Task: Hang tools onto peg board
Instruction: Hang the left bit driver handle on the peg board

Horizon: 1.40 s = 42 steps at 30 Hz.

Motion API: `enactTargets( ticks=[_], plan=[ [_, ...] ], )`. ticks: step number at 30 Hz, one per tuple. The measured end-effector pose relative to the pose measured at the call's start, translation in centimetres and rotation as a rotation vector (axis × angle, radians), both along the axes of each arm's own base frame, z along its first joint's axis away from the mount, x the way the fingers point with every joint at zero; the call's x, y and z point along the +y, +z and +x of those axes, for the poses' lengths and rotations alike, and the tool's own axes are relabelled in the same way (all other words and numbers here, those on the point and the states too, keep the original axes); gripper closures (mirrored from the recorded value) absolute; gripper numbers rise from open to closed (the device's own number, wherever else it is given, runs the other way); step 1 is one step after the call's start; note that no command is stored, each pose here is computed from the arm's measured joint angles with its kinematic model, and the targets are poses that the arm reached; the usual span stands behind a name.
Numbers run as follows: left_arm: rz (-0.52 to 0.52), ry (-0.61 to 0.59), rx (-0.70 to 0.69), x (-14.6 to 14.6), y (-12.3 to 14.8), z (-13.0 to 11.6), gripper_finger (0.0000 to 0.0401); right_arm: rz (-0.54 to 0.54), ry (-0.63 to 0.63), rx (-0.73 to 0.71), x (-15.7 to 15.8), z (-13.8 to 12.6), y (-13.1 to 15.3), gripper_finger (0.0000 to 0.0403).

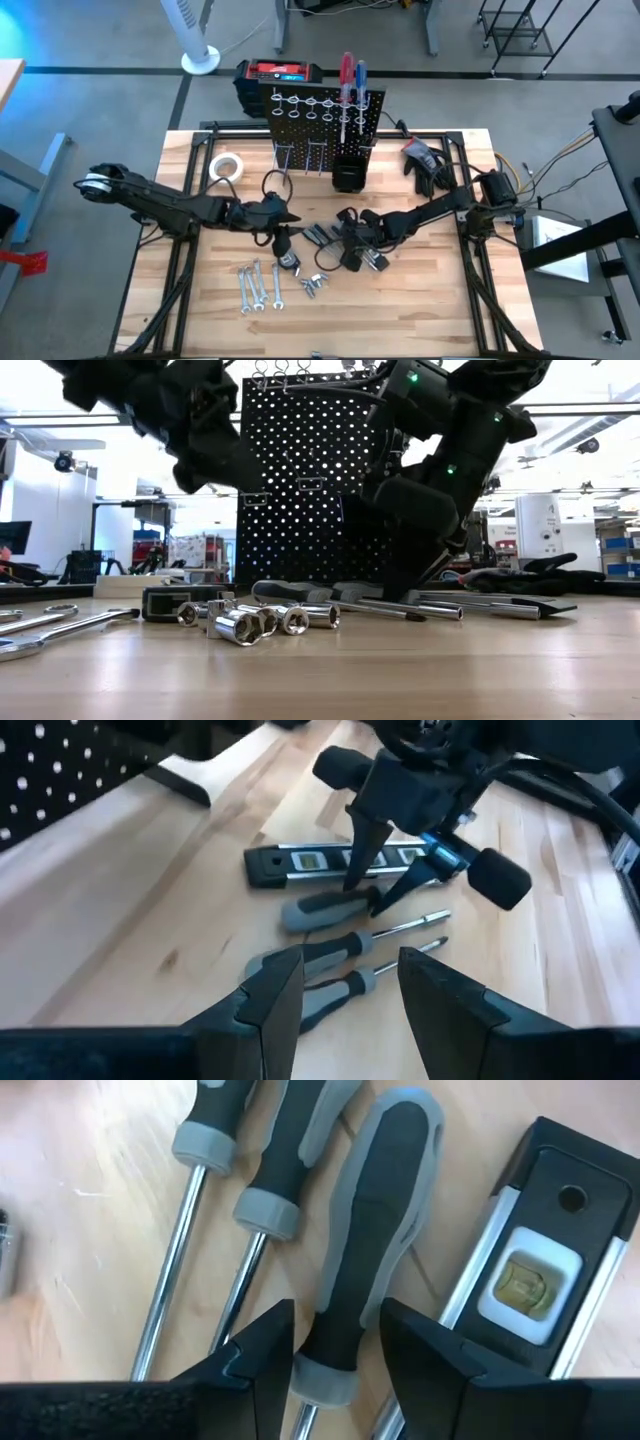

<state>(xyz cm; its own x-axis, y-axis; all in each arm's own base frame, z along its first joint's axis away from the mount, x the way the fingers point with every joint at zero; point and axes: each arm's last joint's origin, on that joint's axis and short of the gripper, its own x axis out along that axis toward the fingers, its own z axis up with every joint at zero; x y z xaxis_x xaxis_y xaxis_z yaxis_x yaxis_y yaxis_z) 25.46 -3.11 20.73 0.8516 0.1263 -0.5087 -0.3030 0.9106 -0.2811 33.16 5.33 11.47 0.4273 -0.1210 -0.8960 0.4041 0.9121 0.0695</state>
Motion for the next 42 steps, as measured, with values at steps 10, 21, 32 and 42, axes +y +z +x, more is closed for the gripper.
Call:
enactTargets(
  ticks=[10,21,32,42],
  plan=[
    [-0.098,0.004,-0.202,-0.5,-1.5,-0.8,0.0246,-0.055,-0.026,-0.053,0.3,-0.1,0.7,0.0356],
    [-0.001,-0.076,-0.416,-1.1,-0.3,-1.1,0.0246,-0.219,-0.058,-0.368,3.4,-1.1,6.7,0.0356],
    [0.134,-0.13,-0.639,-1.4,3.6,-0.1,0.0246,-0.386,-0.009,-0.674,5.8,-3.0,12.3,0.0356],
    [0.195,-0.312,-0.71,-2.2,6.1,1.3,0.0245,-0.403,0.065,-0.825,6.5,-1.8,13.4,0.0356]
  ],
)
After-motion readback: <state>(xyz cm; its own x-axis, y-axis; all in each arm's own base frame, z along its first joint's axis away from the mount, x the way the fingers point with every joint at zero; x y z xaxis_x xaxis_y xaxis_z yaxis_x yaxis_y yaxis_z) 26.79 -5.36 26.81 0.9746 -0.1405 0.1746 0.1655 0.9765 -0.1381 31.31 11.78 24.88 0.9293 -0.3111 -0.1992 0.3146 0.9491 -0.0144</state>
